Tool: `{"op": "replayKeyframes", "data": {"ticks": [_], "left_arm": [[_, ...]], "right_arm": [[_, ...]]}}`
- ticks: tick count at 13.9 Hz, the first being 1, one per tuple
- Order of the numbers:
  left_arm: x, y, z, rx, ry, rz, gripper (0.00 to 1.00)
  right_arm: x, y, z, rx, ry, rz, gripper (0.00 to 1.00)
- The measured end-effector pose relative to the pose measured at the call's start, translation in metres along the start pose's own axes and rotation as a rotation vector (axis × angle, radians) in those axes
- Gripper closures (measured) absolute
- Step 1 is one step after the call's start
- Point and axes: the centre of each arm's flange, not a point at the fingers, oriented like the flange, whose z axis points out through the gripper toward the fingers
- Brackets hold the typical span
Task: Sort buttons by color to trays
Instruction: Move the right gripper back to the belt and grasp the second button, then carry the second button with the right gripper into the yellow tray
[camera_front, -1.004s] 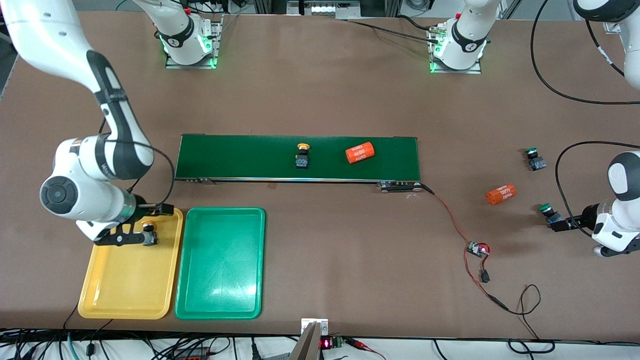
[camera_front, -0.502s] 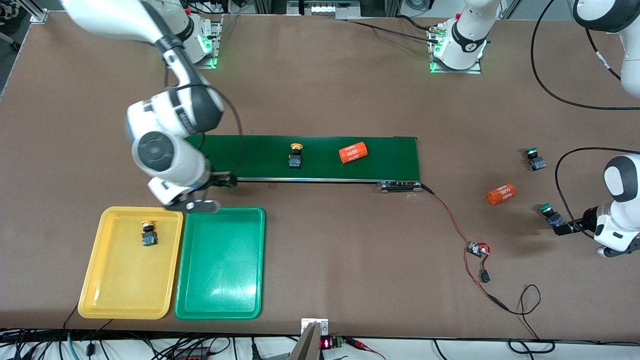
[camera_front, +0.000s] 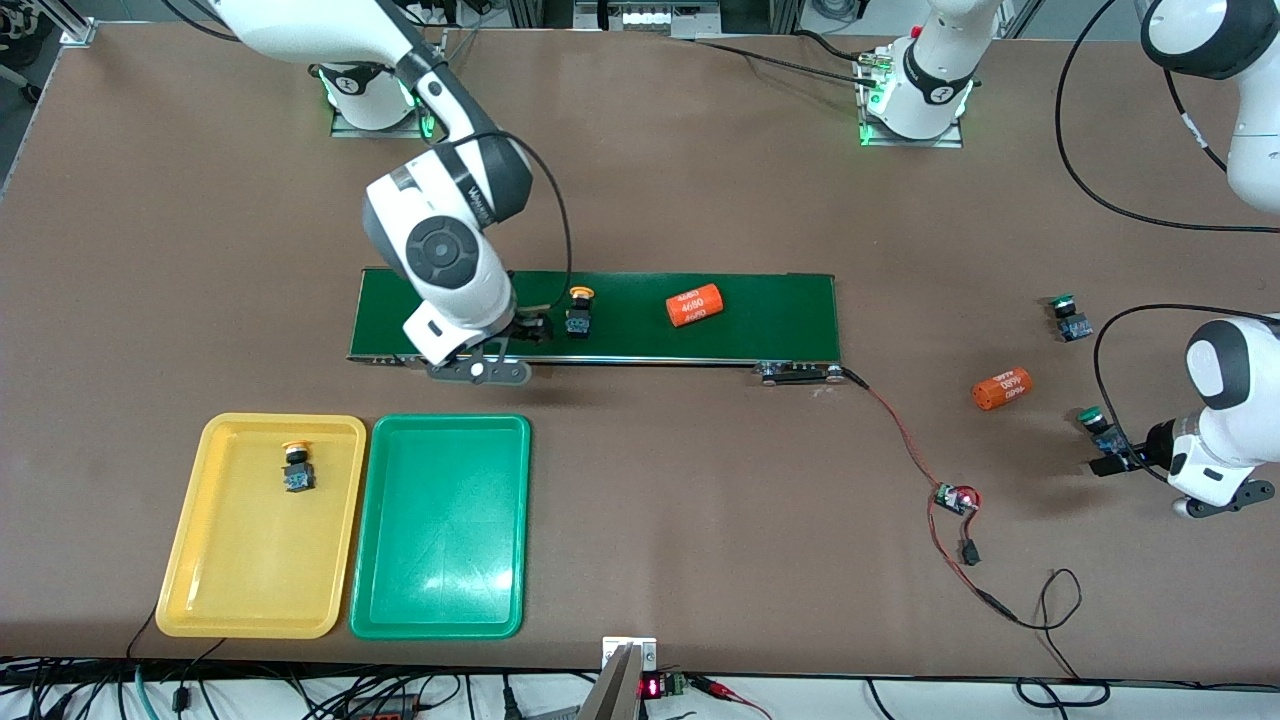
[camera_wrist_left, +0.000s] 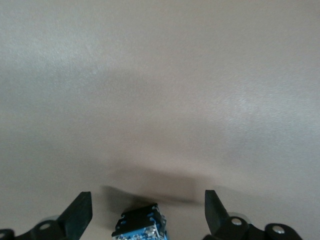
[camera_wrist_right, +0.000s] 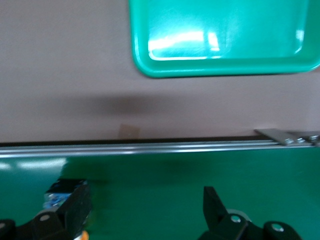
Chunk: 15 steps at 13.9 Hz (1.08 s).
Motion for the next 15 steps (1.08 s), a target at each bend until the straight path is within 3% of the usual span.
{"op": "replayKeyframes", "data": {"ticks": [1, 2, 5, 10, 11, 15], "left_arm": [[0.000, -0.001, 0.002, -0.001, -0.002, -0.002, 0.04], [-0.001, -0.002, 0.003, -0.001, -0.005, -0.003, 0.12], [-0.003, -0.001, 0.004, -0.001, -0.014, 0.002, 0.45], [-0.009, 0.004, -0.003, 0.006, -0.081, 0.112, 0.94], [-0.009, 0.009, -0.008, 0.003, -0.092, 0.124, 0.99], [-0.010, 0.038, -0.048, -0.002, -0.118, 0.166, 0.99]], "right_arm": [[-0.008, -0.006, 0.002, 0.001, 0.005, -0.004, 0.00], [-0.016, -0.012, 0.003, 0.000, 0.009, -0.005, 0.00], [-0.039, -0.033, 0.002, -0.006, 0.014, 0.002, 0.00], [-0.056, -0.048, 0.009, -0.018, 0.005, -0.010, 0.00], [-0.056, -0.047, 0.014, -0.022, -0.001, -0.007, 0.00], [-0.050, -0.041, 0.035, -0.030, -0.015, 0.007, 0.00]]}}
